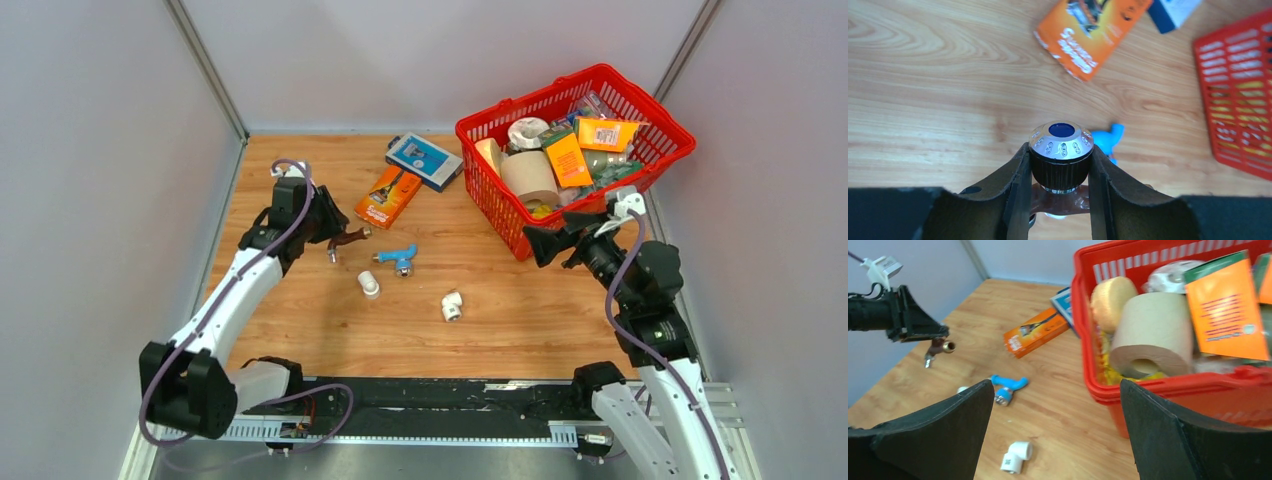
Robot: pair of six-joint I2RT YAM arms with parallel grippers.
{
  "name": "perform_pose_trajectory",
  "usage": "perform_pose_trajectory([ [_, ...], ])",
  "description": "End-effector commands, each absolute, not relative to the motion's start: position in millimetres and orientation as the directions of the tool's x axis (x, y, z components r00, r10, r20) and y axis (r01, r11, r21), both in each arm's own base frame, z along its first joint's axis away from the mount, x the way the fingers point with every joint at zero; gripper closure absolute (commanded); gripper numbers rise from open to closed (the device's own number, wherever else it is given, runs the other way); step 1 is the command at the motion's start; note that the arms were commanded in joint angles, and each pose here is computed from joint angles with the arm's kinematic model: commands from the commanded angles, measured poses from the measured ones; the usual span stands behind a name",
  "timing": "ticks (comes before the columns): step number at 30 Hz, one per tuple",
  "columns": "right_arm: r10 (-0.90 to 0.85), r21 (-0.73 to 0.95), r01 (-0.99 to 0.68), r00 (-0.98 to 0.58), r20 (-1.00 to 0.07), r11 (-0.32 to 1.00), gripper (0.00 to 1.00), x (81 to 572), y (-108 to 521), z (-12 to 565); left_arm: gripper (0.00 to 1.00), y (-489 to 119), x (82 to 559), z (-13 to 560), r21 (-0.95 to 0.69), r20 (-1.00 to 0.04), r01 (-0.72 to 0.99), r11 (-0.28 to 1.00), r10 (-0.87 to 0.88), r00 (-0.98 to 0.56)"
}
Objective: Install the water faucets
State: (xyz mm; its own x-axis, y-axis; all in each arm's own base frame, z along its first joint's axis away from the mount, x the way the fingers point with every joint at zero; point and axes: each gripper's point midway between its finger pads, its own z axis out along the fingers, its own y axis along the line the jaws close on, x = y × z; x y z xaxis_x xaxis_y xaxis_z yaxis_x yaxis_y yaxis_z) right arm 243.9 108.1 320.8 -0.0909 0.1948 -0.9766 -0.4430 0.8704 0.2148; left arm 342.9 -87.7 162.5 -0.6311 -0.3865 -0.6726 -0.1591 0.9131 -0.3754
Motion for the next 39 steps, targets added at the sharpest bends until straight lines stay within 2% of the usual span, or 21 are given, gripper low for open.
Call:
perform_pose_trajectory([
  [1, 0.259, 0.296, -0.643, -0.154, -0.953, 0.707, 0.01, 227, 152, 342, 1.00, -113, 322, 201, -0.489, -0.688, -0.094, 0.867, -0.449, -0.570],
  [8, 0.185, 0.372, -0.740, -0.326, -0.927, 0.561, 0.05, 222, 227, 322, 1.00, -145, 294, 233, -0.557, -0.687, -0.044, 0.829, -0.489, -0.538],
  [11, 0.112, 0.372, -0.740, -0.378, -0.919, 0.561, 0.04, 218, 273, 304, 1.00, -159, 284, 238, -0.562, -0.694, -0.018, 0.827, -0.483, -0.534],
  [12, 0.101, 0.372, -0.728, -0.388, -0.916, 0.576, 0.00, 221, 283, 300, 1.00, -159, 283, 240, -0.557, -0.705, -0.024, 0.830, -0.488, -0.515],
  [13, 0.114, 0.384, -0.714, -0.397, -0.911, 0.585, 0.00, 224, 295, 303, 1.00, -163, 280, 240, -0.556, -0.707, -0.019, 0.831, -0.485, -0.515],
  [16, 0.093, 0.406, -0.771, -0.417, -0.904, 0.491, 0.00, 213, 327, 302, 1.00, -169, 276, 241, -0.568, -0.714, -0.016, 0.823, -0.502, -0.489],
  [21, 0.131, 0.469, -0.729, -0.471, -0.872, 0.498, 0.00, 226, 345, 292, 1.00, -176, 273, 250, -0.592, -0.717, 0.009, 0.806, -0.521, -0.462],
  [27, 0.118, 0.551, -0.708, -0.563, -0.818, 0.442, 0.11, 226, 370, 278, 1.00, -184, 267, 257, -0.603, -0.719, 0.038, 0.797, -0.522, -0.458],
  [39, 0.096, 0.595, -0.736, -0.600, -0.794, 0.324, 0.36, 227, 407, 273, 1.00, -185, 264, 257, -0.592, -0.732, 0.052, 0.804, -0.510, -0.452],
])
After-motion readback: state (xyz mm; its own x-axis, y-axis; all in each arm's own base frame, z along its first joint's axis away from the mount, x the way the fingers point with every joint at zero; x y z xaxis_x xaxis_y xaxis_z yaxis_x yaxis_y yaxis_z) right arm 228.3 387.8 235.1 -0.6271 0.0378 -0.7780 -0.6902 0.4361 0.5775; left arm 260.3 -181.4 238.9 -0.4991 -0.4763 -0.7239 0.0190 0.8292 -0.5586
